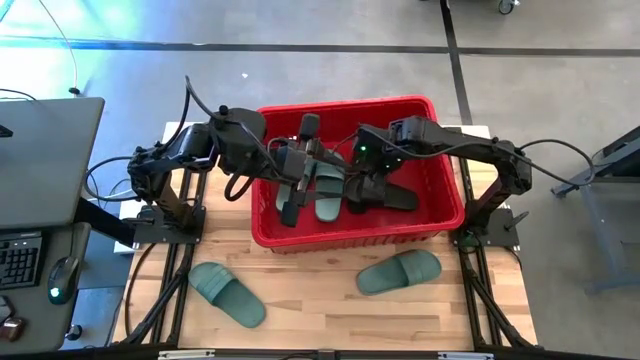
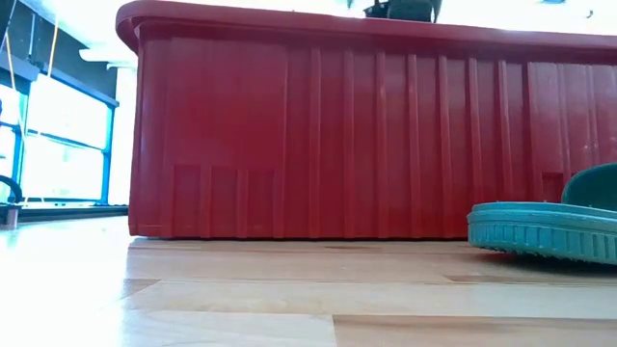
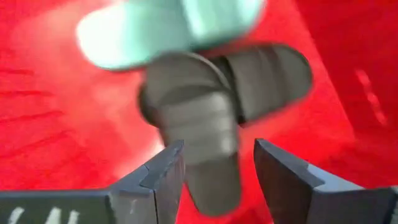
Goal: Pick and place slides into bin
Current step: Put the green slipper into the red bin
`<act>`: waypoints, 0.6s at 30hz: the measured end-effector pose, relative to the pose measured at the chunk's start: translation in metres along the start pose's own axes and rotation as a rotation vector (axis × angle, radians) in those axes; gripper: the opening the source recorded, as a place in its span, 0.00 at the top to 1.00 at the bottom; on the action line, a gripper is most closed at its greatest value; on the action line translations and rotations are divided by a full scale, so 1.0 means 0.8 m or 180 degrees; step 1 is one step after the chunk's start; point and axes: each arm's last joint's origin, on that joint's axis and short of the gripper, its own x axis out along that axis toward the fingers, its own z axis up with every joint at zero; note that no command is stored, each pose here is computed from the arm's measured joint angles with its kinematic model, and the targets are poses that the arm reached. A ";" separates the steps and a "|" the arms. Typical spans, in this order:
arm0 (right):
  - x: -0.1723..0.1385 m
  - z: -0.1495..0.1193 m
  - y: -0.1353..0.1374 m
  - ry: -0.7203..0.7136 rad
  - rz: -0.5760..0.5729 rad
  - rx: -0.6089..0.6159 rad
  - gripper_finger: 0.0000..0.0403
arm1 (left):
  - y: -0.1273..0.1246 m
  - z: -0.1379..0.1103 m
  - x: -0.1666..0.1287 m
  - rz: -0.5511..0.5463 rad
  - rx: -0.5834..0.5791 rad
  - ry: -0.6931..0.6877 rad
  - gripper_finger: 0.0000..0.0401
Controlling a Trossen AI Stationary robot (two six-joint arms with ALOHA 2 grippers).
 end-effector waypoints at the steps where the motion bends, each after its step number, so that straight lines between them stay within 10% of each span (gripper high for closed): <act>1: -0.001 0.003 0.005 -0.0078 0.0087 -0.0106 0.55 | 0.000 0.000 0.000 0.0000 0.0000 0.0000 0.44; 8: -0.010 0.016 0.052 -0.0644 0.0527 -0.0609 0.55 | 0.000 0.000 0.000 0.0000 0.0000 0.0002 0.44; 18: -0.016 0.011 0.072 -0.0870 -0.0463 -0.0732 0.55 | 0.000 -0.001 0.000 -0.0010 0.0000 0.0029 0.44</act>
